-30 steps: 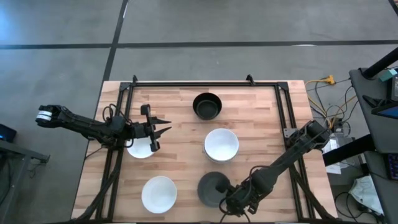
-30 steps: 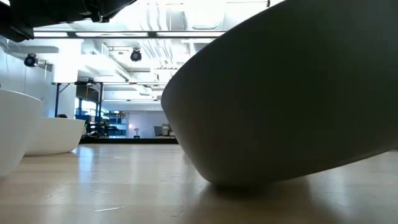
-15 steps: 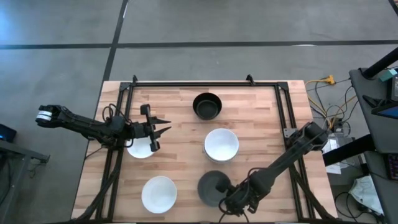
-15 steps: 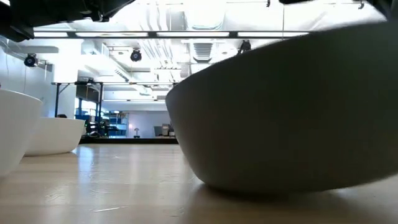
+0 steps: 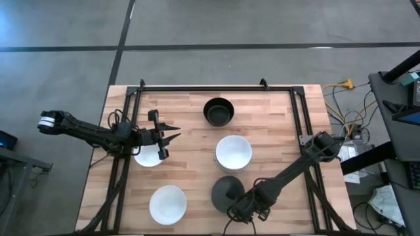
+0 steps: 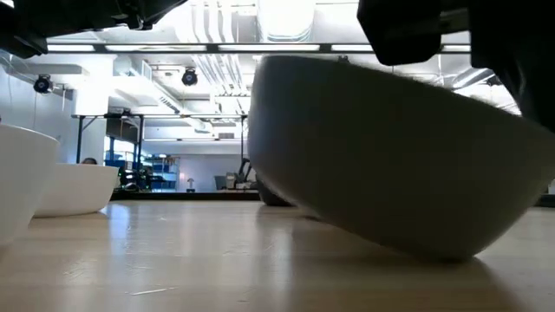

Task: Nest bowls inside each other
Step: Stack the green bowl on top of the white bowl

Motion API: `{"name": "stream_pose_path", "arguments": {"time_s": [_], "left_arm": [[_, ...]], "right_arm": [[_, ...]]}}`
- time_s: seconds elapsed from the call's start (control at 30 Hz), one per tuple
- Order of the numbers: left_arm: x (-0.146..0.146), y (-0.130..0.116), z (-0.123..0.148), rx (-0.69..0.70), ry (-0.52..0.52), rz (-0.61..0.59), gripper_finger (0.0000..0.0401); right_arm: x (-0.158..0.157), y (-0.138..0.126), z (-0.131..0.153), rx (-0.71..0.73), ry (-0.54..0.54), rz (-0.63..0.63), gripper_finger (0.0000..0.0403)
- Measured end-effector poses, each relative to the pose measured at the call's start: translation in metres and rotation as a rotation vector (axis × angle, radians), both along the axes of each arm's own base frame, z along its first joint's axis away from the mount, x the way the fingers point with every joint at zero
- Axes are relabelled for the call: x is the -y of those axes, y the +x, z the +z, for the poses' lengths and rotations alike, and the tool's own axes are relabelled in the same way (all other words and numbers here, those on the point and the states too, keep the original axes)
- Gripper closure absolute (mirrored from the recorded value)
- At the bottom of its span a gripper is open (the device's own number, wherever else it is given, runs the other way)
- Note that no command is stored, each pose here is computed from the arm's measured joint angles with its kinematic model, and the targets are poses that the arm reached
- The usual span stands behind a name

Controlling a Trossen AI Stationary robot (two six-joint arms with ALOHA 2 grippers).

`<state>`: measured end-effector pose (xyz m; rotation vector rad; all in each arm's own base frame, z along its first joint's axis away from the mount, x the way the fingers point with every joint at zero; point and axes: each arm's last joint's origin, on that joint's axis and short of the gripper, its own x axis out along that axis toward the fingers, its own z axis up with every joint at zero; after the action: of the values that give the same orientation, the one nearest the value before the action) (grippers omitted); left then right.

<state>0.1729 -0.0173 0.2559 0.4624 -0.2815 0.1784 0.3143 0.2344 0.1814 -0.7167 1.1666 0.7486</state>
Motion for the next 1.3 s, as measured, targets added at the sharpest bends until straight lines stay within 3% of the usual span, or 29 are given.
{"name": "stream_pose_path", "arguments": {"time_s": [0.23,0.57,0.87,1.07,1.3], "left_arm": [[0.000,0.000,0.000,0.000,0.001,-0.002,0.0331],[0.000,0.000,0.000,0.000,0.001,-0.001,0.0331],[0.000,0.000,0.000,-0.001,0.001,-0.001,0.0331],[0.000,0.000,0.000,-0.001,0.001,-0.001,0.0331],[0.000,0.000,-0.001,-0.002,0.001,-0.001,0.0331]], "right_arm": [[0.004,0.002,0.003,0.003,0.009,-0.029,0.0393],[0.006,0.004,0.003,0.003,0.012,-0.042,0.0360],[0.008,0.005,0.005,0.013,-0.007,-0.015,0.0393],[0.008,0.009,0.025,0.066,-0.086,0.027,0.0394],[0.012,0.013,0.078,0.272,-0.167,0.088,0.0394]]}}
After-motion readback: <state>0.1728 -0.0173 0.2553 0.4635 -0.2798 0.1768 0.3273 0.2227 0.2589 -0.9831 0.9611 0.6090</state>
